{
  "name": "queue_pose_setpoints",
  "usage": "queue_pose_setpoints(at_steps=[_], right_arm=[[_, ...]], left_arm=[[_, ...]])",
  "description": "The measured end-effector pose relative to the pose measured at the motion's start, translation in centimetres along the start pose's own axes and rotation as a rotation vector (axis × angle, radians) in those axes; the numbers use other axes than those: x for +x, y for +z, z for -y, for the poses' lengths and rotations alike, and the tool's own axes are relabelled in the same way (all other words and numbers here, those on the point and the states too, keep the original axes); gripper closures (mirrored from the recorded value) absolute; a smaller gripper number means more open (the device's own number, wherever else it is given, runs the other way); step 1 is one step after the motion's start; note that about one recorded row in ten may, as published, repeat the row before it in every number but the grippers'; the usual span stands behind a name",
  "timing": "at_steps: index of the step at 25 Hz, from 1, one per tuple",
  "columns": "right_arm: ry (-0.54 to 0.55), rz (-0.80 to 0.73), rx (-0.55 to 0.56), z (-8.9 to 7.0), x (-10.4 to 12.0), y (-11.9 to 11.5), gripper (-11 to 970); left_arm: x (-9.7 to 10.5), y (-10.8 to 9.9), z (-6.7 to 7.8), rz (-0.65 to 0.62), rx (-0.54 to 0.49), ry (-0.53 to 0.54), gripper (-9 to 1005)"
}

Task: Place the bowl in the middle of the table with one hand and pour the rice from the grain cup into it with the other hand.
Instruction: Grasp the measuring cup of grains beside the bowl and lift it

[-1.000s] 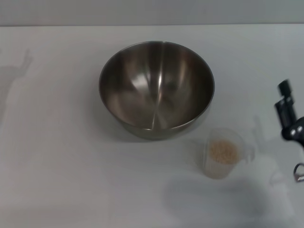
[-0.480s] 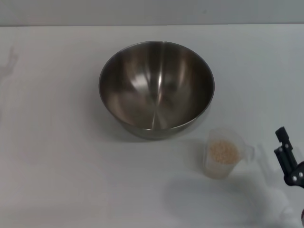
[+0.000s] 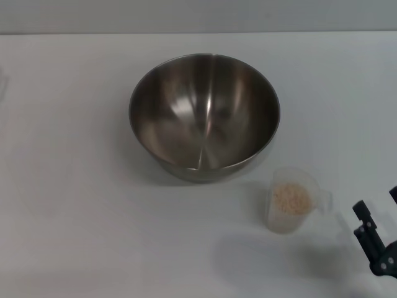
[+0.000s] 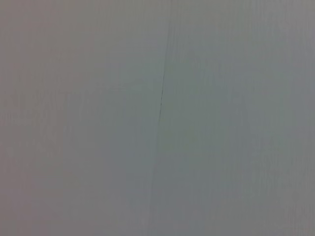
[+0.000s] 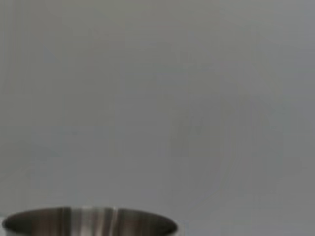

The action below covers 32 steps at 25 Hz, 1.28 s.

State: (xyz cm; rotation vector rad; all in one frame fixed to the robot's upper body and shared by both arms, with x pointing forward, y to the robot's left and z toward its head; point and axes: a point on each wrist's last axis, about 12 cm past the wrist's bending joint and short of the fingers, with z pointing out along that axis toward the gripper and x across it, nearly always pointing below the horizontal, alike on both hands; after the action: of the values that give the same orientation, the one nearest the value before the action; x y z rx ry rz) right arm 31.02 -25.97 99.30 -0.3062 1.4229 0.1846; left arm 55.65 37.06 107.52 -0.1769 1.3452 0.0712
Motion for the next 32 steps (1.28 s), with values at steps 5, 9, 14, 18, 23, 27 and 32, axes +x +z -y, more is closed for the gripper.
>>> queue_pose_setpoints(at_steps=[5, 9, 14, 18, 23, 27, 32], right_arm=[[-0.01, -0.035, -0.016, 0.0, 0.3, -0.7, 373], [-0.017, -0.062, -0.036, -0.1, 0.6, -1.0, 373], [-0.032, -0.087, -0.044, 0.1, 0.9, -1.2, 374], [-0.043, -0.092, -0.056, 0.2, 1.0, -1.0, 374], [-0.049, -0.095, -0.071, 0.4, 1.2, -0.3, 374], [-0.054, -0.104, -0.082, 0.5, 1.4, 0.1, 374], [-0.062, -0.118, -0.099, 0.6, 1.7, 0.7, 374]], left_arm=[[0.2, -0.4, 0.1, -0.002, -0.005, -0.008, 150], [0.3, -0.8, 0.2, 0.0, -0.009, -0.013, 150], [0.5, -1.3, 0.3, 0.003, -0.013, -0.019, 150], [0.4, -1.6, 0.2, 0.011, -0.016, -0.021, 150], [0.5, -1.7, 0.1, 0.011, -0.016, -0.02, 150], [0.4, -1.9, 0.2, 0.019, -0.011, -0.02, 150], [0.4, -1.9, 0.2, 0.022, -0.01, -0.019, 150]])
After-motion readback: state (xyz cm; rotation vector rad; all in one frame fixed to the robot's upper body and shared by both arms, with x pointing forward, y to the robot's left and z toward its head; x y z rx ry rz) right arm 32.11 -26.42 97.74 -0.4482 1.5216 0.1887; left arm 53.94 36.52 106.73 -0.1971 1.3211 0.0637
